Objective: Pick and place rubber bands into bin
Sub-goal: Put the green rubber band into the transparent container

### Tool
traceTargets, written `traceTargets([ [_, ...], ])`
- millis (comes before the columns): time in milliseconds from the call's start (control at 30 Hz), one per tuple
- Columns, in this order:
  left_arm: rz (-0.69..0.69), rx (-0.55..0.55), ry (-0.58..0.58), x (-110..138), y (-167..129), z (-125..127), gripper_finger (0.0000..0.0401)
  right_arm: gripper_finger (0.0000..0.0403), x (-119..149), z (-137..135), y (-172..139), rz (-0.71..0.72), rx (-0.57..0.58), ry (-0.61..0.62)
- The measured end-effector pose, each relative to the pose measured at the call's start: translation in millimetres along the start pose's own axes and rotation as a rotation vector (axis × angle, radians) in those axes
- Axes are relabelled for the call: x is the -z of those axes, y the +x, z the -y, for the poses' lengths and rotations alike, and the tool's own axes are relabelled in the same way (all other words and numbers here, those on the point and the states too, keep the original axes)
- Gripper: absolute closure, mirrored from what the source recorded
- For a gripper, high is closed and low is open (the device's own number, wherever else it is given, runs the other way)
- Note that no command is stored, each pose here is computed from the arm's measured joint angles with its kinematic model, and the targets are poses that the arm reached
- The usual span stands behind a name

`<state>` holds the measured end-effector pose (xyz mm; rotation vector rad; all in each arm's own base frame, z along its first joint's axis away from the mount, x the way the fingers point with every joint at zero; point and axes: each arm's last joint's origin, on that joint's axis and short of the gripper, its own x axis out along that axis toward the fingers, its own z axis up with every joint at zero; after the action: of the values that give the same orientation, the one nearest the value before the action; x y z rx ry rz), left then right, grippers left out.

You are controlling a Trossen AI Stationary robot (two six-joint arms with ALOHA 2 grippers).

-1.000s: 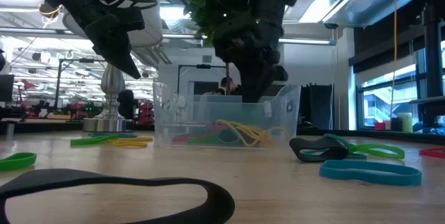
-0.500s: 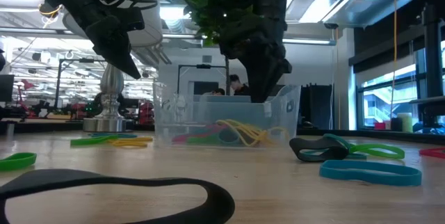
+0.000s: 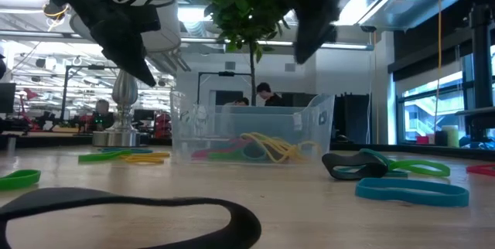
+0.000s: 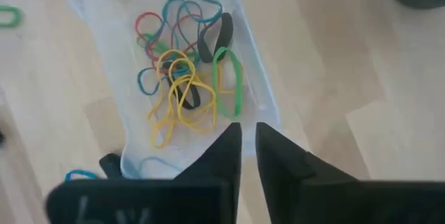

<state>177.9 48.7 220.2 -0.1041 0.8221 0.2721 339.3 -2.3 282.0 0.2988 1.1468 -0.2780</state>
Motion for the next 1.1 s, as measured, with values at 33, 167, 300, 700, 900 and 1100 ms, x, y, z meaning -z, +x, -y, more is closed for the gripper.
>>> traceTargets([
  [33,0.005,0.013,0.017,-1.9,-1.3,3.5,0.0398,0.0361,7.5,2.0,-7.0,0.030,-0.003,0.004],
  [167,0.047,0.042,0.072,-12.5,-9.7,20.4,0.0398,0.0384,47.4,13.8,-32.5,0.127,0.000,0.064],
  [300,0.046,0.007,0.079,-22.9,-24.9,37.3,0.0399,0.0398,96.6,29.2,-49.5,0.179,0.000,0.132],
  [700,-0.225,-0.052,0.015,-39.1,-40.3,100.8,0.0399,0.0378,195.6,68.6,-28.9,0.211,-0.053,0.264],
  [900,-0.320,-0.098,-0.103,-39.7,-32.5,128.1,0.0399,0.0388,204.1,71.0,-14.2,0.225,-0.074,0.267],
  [1100,-0.334,-0.128,-0.255,-33.3,-26.9,143.2,0.0398,0.0395,203.9,70.8,-13.2,0.233,-0.066,0.175],
])
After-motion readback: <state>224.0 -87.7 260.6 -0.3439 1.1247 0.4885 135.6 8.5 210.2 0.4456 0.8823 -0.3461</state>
